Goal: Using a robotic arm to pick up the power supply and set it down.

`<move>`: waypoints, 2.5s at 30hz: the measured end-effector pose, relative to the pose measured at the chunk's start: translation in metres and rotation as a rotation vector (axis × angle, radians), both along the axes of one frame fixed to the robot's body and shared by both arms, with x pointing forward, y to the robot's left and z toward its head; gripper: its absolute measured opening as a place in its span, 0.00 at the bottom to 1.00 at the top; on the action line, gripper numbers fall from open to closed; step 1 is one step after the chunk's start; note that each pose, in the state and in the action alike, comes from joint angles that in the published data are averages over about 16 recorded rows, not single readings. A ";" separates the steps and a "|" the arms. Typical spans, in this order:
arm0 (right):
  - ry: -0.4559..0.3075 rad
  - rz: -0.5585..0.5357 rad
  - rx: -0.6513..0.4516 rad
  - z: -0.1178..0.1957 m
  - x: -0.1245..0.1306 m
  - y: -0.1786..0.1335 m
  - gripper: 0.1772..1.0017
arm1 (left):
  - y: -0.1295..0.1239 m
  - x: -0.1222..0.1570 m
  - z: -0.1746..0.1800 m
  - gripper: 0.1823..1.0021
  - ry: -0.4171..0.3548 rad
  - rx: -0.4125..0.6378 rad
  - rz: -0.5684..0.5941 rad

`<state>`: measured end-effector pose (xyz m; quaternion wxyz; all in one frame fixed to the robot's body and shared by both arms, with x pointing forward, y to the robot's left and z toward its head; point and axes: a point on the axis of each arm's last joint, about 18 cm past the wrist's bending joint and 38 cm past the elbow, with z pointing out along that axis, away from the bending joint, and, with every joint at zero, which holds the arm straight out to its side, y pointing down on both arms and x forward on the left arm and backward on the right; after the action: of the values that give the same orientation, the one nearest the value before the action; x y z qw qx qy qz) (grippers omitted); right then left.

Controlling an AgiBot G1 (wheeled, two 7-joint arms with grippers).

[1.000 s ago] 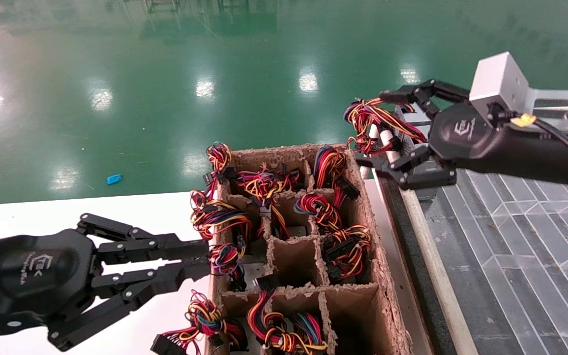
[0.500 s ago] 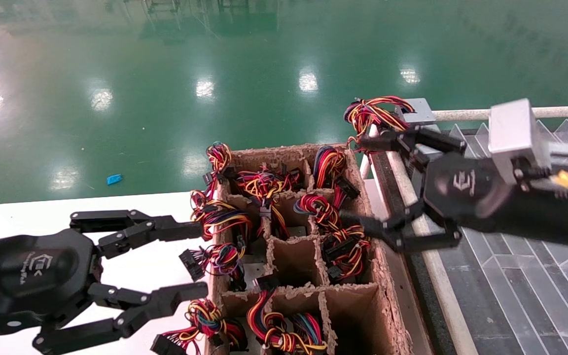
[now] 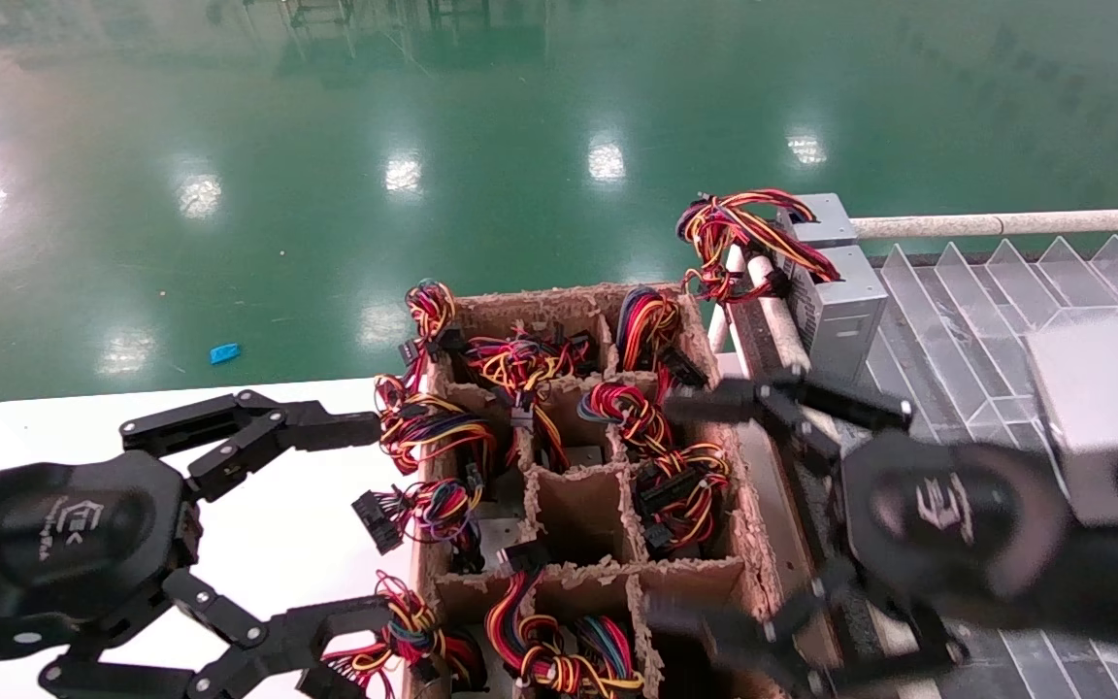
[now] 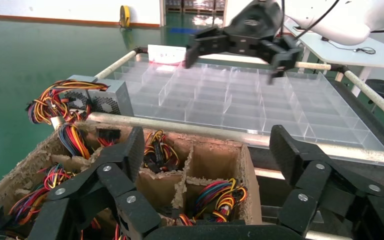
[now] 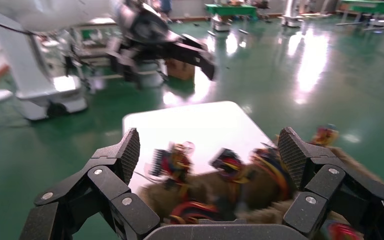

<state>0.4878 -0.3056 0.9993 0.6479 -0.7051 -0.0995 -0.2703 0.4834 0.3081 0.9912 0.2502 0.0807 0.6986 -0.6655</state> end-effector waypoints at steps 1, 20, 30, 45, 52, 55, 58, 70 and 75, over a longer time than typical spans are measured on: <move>0.008 0.010 0.002 -0.002 -0.003 0.001 1.00 | 0.000 0.000 0.000 0.80 0.000 0.000 0.000; 0.041 0.055 0.012 -0.008 -0.016 0.004 1.00 | 0.000 0.000 0.000 0.99 0.000 0.000 0.000; 0.038 0.047 0.010 -0.008 -0.014 0.004 1.00 | 0.000 0.000 0.000 1.00 0.000 0.000 0.000; 0.036 0.042 0.009 -0.007 -0.012 0.003 1.00 | 0.000 0.000 0.000 1.00 0.000 0.000 0.000; 0.036 0.042 0.009 -0.007 -0.012 0.003 1.00 | 0.000 0.000 0.000 1.00 0.000 0.000 0.000; 0.036 0.042 0.009 -0.007 -0.012 0.003 1.00 | 0.000 0.000 0.000 1.00 0.000 0.000 0.000; 0.036 0.041 0.009 -0.007 -0.012 0.003 1.00 | 0.000 0.000 0.000 1.00 0.000 0.000 0.000; 0.035 0.041 0.009 -0.007 -0.012 0.003 1.00 | 0.000 0.000 0.000 1.00 0.000 0.000 0.000; 0.035 0.041 0.009 -0.007 -0.012 0.003 1.00 | 0.000 0.000 0.000 1.00 0.000 0.000 0.000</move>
<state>0.4760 -0.3023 0.9924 0.6580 -0.7047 -0.1014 -0.2452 0.4835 0.3082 0.9912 0.2502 0.0805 0.6985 -0.6656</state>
